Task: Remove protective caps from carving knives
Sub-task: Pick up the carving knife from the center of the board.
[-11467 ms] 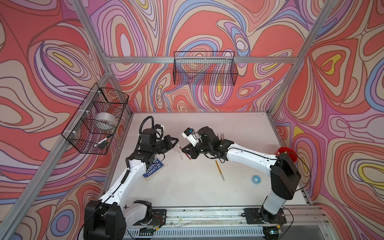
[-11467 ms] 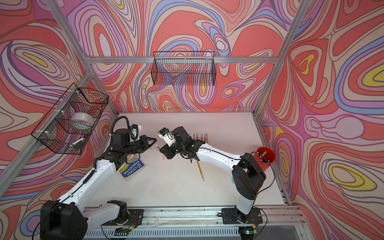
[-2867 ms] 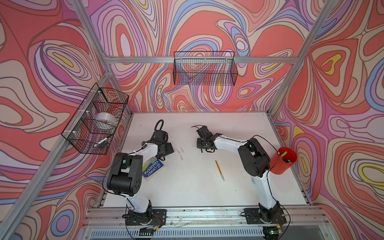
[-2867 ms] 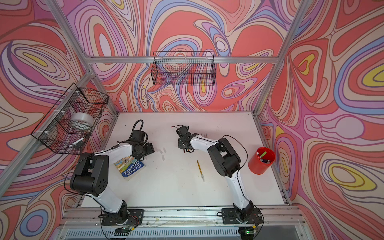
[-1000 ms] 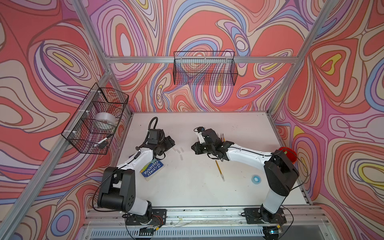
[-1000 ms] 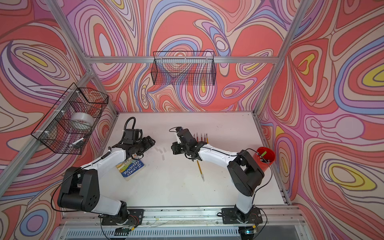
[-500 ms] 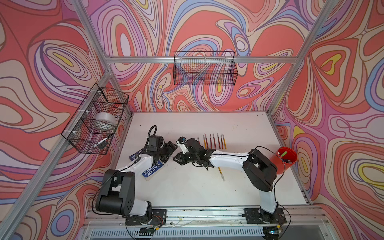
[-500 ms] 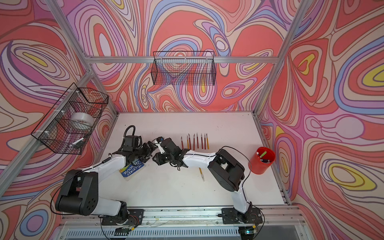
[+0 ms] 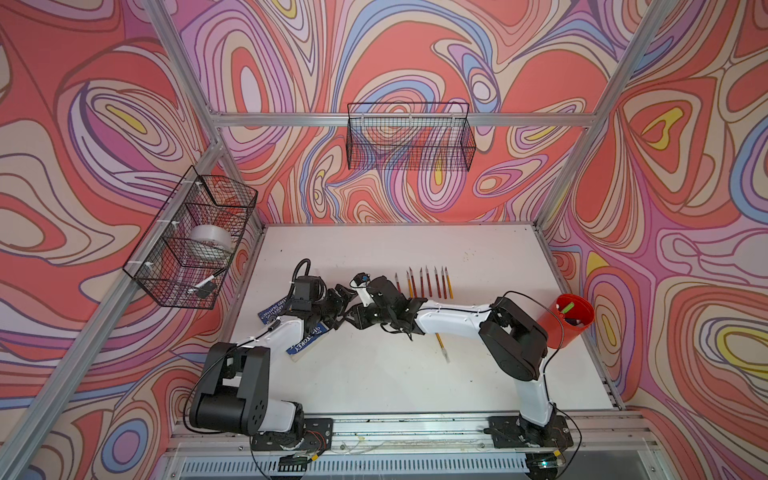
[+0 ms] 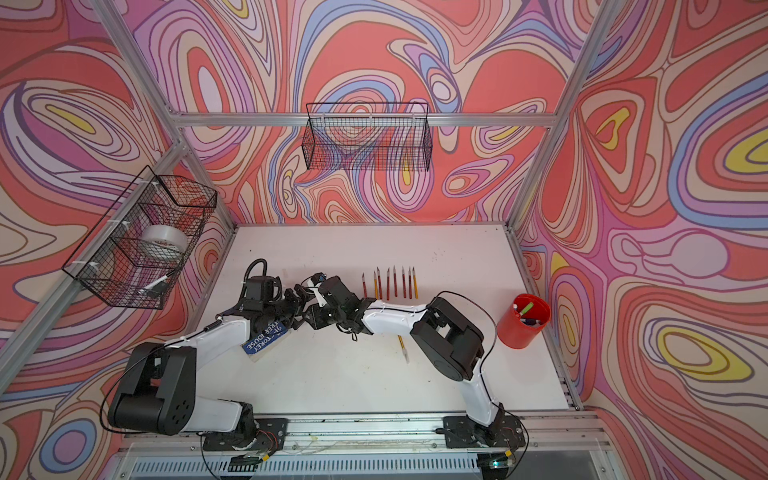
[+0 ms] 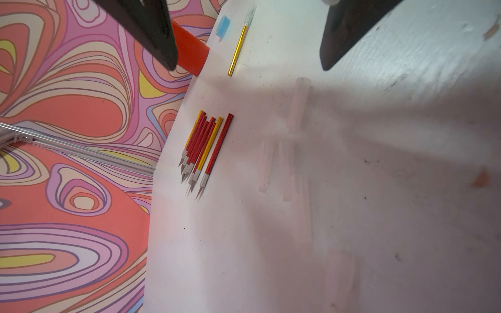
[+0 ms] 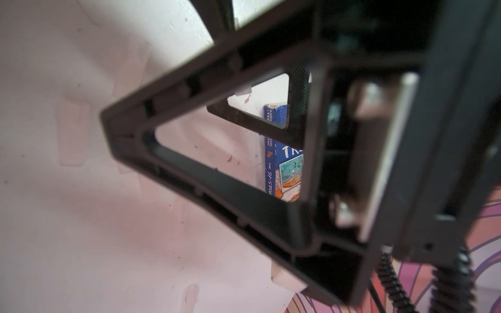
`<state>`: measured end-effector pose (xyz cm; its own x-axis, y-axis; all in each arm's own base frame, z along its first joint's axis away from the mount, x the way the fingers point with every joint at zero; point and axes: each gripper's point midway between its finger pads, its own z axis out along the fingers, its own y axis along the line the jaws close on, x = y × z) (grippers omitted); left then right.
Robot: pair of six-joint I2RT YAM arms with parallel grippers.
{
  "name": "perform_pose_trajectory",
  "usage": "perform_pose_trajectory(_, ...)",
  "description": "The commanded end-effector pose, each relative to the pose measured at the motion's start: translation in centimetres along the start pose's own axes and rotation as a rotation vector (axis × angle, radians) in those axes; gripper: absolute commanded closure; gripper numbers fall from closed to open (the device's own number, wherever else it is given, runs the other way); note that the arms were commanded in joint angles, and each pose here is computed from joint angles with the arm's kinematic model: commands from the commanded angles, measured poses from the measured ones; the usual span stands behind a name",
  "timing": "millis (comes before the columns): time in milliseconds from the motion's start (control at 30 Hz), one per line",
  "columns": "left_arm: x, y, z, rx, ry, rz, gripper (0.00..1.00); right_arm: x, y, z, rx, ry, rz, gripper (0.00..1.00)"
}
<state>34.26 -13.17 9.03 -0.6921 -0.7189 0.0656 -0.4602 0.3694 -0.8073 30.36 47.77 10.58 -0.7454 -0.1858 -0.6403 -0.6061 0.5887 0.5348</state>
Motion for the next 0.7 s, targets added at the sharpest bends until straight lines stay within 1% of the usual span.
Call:
perform_pose_trajectory(0, 0.0, -1.6, -0.5, 0.068, 0.006, -0.015, 0.16, 0.3, -0.8, 0.0, 0.031, -0.006, -0.014, 0.67)
perform_pose_trajectory(400, 0.3, -2.3, -1.4, 0.089, 0.009, -0.011, 0.16, 1.2, -1.5, -0.2, 0.05, 0.004, -0.013, 0.66)
perform_pose_trajectory(567, -0.2, -1.8, -1.5, 0.062, -0.016, -0.001, 0.15, 1.0, -1.3, -0.5, 0.05, -0.003, -0.016, 0.67)
perform_pose_trajectory(667, -0.8, -1.6, -1.6, 0.041, -0.039, 0.014, 0.15, 0.9, -1.1, -1.5, 0.056, -0.007, -0.025, 0.67)
